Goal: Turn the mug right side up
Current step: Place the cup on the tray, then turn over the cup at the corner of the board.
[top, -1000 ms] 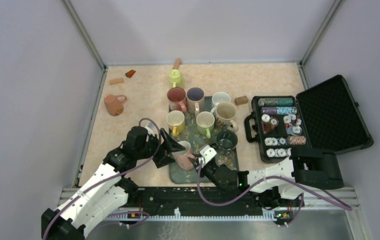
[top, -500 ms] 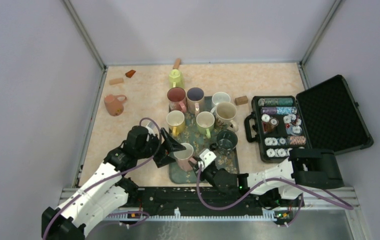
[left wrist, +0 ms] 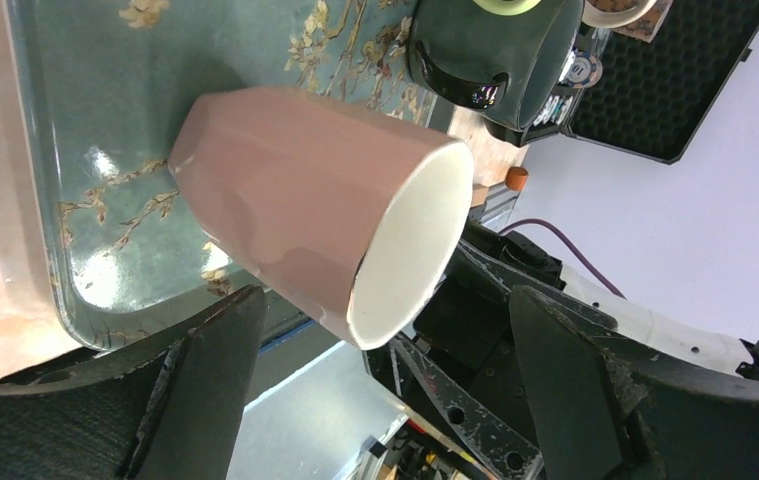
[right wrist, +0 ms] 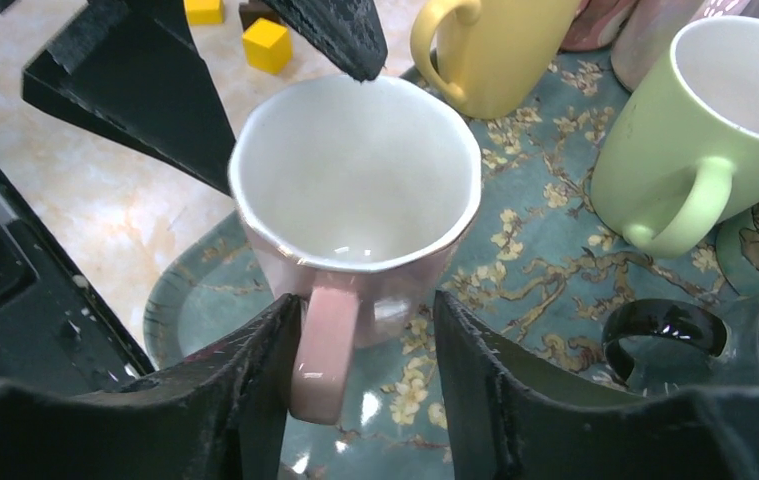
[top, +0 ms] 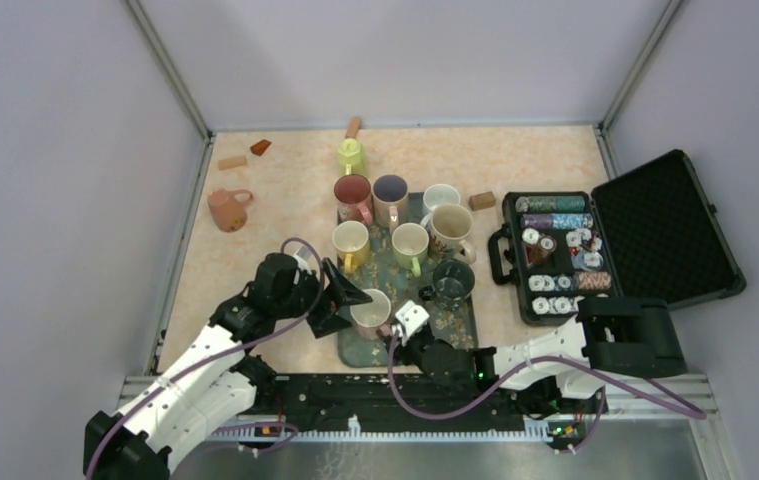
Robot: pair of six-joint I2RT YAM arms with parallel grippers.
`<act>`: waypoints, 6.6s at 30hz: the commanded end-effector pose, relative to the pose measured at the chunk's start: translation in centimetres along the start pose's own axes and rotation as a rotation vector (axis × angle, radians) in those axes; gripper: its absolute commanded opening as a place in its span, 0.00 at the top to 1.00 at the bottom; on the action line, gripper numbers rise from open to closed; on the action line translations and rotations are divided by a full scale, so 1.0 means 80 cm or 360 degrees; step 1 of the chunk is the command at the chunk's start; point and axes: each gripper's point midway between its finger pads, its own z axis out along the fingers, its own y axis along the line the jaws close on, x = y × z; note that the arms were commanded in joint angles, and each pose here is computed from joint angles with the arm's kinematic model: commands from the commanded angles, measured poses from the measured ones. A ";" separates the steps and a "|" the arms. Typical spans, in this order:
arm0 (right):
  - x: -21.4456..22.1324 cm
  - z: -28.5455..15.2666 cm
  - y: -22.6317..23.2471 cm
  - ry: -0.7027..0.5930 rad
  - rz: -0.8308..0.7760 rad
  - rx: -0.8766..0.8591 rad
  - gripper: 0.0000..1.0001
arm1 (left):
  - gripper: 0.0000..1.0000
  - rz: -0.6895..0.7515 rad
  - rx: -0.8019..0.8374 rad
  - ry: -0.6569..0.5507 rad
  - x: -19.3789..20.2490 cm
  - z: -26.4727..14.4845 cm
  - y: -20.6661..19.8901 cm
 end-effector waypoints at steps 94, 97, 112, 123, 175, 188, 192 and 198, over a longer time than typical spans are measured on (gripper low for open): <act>-0.182 -0.007 -0.010 0.0195 0.0395 -0.0388 0.01 | 0.02 -0.0064 -0.0778 -0.1568 -0.302 -0.108 -0.086; -0.189 -0.011 -0.011 0.0190 0.0373 -0.0418 0.01 | 0.02 -0.0240 -0.0819 -0.1646 -0.342 -0.115 -0.063; -0.192 -0.031 -0.036 0.0163 0.0408 -0.0493 0.01 | 0.02 -0.0839 -0.1113 -0.1835 -0.502 -0.096 0.038; -0.181 -0.043 -0.054 0.0169 0.0415 -0.0470 0.01 | 0.02 -0.1133 -0.1239 -0.1896 -0.544 -0.089 0.106; -0.145 -0.043 -0.051 0.0253 0.0512 -0.0502 0.01 | 0.61 -0.1073 -0.1466 -0.1745 -0.505 -0.097 0.181; -0.153 -0.040 -0.052 0.0255 0.0525 -0.0501 0.01 | 0.80 -0.1080 -0.1457 -0.1665 -0.505 -0.087 0.190; -0.155 -0.038 -0.051 0.0271 0.0532 -0.0501 0.01 | 0.99 -0.1076 -0.1437 -0.1620 -0.501 -0.080 0.191; -0.158 -0.029 -0.053 0.0317 0.0529 -0.0469 0.01 | 1.00 -0.1050 -0.1413 -0.1588 -0.497 -0.080 0.185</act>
